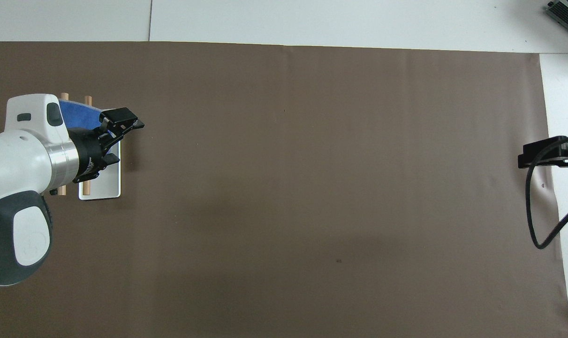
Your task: Right arm passes towel to left arm to hang
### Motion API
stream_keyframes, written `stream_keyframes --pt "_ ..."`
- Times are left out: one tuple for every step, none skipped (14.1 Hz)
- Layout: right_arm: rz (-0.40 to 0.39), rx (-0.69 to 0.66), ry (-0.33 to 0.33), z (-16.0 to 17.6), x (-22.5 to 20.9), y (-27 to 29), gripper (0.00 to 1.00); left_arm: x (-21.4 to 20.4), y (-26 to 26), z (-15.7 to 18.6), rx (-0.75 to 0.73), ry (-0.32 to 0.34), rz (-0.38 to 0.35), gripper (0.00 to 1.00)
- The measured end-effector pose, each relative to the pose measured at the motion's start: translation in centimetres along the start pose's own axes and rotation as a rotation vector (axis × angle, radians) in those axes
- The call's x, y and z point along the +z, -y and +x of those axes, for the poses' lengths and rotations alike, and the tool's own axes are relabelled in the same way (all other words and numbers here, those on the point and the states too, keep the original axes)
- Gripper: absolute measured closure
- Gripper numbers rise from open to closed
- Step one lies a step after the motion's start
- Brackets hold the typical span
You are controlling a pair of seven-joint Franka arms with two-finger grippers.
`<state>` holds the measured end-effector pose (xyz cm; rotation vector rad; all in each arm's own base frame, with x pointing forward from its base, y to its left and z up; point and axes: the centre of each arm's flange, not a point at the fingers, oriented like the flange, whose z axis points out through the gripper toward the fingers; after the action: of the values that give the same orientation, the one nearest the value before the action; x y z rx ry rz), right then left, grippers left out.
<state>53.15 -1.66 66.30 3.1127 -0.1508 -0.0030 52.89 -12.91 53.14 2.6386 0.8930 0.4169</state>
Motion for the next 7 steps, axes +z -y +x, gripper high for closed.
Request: stream_keyframes --pt "0.001 0.000 -0.004 -0.1 -0.2 0.0 0.00 -0.6 -0.7 0.0 0.084 -0.005 0.011 0.00" --pt "0.002 0.002 -0.008 -0.3 -0.4 -0.1 0.00 -1.4 -1.4 0.2 0.170 -0.003 0.026 0.00" --pt "0.003 0.004 -0.012 -0.4 -0.7 -0.3 0.00 -2.4 -2.1 0.8 0.247 0.004 0.036 0.00" --pt "0.003 0.007 -0.017 -0.5 -0.9 -0.5 0.00 -3.6 -2.8 1.5 0.325 0.013 0.044 0.00" --pt "0.004 0.008 -0.020 -0.7 -1.1 -0.6 0.00 -5.0 -3.5 2.4 0.415 0.018 0.052 0.00" --pt "0.005 0.008 -0.022 -0.8 -1.2 -0.6 0.00 -6.3 -3.8 3.5 0.514 0.015 0.070 0.00" --pt "0.005 0.008 -0.021 -0.8 -1.2 -0.6 0.00 -7.7 -3.9 4.5 0.606 0.009 0.104 0.00"
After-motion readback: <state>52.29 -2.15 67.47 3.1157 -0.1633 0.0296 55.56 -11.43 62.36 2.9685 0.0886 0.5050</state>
